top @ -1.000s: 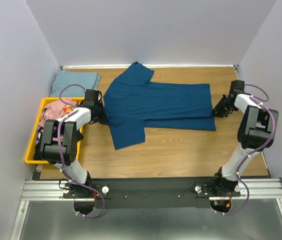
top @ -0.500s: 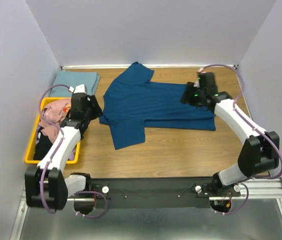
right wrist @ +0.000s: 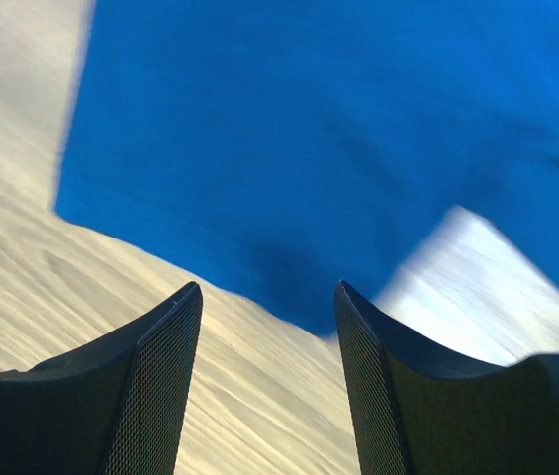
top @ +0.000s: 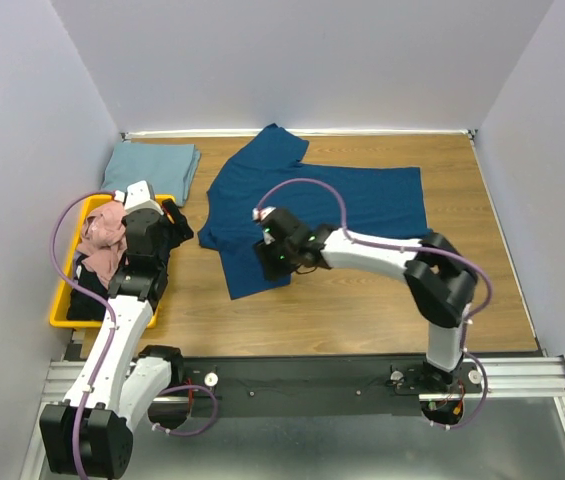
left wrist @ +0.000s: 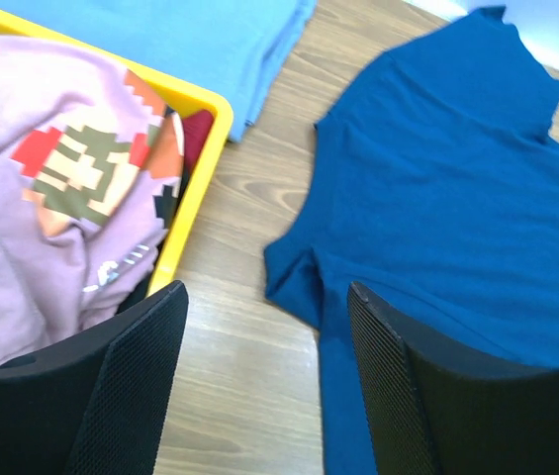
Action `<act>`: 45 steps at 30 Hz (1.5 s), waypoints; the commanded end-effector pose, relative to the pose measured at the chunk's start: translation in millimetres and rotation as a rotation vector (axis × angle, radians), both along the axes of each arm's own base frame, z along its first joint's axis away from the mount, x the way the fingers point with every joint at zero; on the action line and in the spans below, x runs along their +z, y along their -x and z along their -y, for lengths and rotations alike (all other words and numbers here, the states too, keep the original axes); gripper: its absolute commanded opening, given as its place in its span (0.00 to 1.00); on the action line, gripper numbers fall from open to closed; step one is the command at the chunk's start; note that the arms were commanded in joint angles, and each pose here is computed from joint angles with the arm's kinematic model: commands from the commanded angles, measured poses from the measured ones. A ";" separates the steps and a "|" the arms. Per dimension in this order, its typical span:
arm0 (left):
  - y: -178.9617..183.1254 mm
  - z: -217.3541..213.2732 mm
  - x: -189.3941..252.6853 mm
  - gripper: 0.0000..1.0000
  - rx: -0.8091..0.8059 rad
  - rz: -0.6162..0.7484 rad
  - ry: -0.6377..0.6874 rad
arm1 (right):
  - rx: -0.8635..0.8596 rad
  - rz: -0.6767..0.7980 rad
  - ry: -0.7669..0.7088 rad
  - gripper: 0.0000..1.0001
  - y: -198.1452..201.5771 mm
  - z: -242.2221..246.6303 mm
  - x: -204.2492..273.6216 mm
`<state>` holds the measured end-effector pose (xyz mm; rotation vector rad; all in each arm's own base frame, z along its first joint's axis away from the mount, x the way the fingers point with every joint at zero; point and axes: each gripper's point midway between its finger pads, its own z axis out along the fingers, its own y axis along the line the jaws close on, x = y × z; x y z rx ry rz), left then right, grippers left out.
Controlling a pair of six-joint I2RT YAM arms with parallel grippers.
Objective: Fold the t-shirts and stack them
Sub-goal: Fold the tshirt
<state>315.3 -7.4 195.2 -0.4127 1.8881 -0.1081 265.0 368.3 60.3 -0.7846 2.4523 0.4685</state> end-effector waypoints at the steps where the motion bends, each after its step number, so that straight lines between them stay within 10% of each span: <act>1: -3.2 -14.3 8.4 0.72 0.074 0.045 -0.026 | 0.099 0.062 0.028 0.62 8.6 -37.1 -3.6; 9: -5.8 -10.9 4.5 0.71 0.058 0.033 -0.022 | 0.179 0.075 0.150 0.60 26.6 -56.9 -42.8; 19: -7.6 -9.1 0.5 0.70 0.048 0.020 -0.020 | 0.173 0.146 0.247 0.01 15.7 -44.7 -49.1; 45: -13.3 -2.3 -18.4 0.70 0.007 -0.044 -0.023 | -0.031 0.514 0.304 0.01 -189.6 -18.9 48.8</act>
